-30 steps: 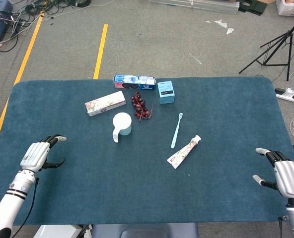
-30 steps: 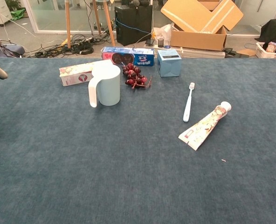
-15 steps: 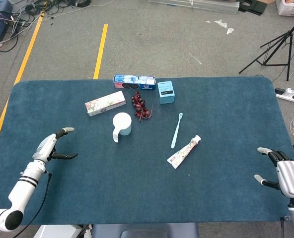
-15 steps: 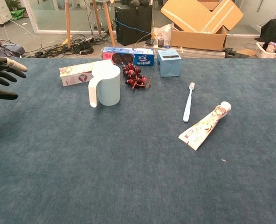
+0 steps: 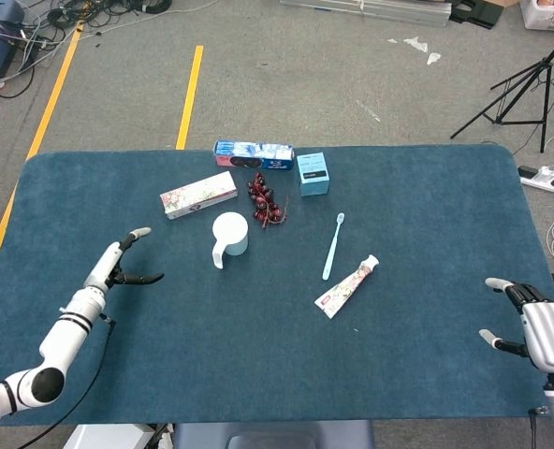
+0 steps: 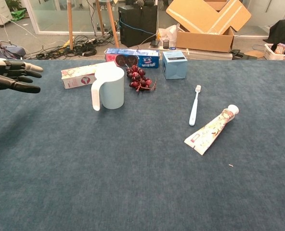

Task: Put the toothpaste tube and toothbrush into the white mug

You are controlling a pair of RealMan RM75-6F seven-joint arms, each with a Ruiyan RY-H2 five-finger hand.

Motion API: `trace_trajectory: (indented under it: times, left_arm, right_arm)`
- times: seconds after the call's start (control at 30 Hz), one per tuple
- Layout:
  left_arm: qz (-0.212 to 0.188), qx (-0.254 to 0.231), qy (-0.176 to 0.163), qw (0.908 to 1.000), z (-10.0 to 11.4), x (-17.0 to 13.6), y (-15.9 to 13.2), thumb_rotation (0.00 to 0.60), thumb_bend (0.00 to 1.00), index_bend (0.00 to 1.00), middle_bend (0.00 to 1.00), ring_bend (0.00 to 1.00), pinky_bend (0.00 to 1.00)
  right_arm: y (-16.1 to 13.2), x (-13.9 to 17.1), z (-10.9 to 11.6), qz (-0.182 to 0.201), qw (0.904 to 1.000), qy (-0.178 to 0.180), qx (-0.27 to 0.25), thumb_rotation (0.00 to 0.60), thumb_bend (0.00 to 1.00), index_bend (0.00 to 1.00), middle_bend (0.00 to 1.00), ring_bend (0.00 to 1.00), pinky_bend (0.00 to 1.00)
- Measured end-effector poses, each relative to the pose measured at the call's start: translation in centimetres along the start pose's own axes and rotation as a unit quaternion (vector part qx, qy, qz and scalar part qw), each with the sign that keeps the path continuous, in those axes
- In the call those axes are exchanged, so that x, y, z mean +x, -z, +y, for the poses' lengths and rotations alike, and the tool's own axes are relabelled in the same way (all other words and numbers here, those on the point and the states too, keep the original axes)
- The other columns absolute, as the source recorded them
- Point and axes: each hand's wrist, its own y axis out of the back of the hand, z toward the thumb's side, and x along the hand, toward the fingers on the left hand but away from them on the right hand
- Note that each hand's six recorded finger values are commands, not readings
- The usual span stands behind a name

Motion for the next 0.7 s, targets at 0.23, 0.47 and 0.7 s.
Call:
trace_trajectory:
  times: [0.23,0.47,0.7]
  left_arm:
    - [-0.002,-0.06,0.006,0.9982,-1.2,1.6,-1.3,0.6,0.0,0.05,0.09,0.06,0.0]
    - [-0.003,-0.105,0.014,0.9944,-2.1,2.7,-2.4,0.6,0.0,0.05,0.09,0.07,0.1]
    - [0.006,-0.144,0.037,0.9889,-3.2,3.4,-3.0,0.6,0.01,0.05,0.08,0.07,0.11]
  right_arm:
    - [0.0,0.0,0.0,0.003,1.0,-0.002,-0.002,0.6,0.0,0.31,0.41,0.35,0.61]
    - [-0.1,0.0,-0.1,0.004,1.0,-0.004,-0.003,0.6,0.0,0.31,0.41,0.35,0.61]
    - [-0.1,0.0,-0.1,0.005,1.0,-0.007,-0.002,0.6,0.0,0.31,0.41,0.35,0.61]
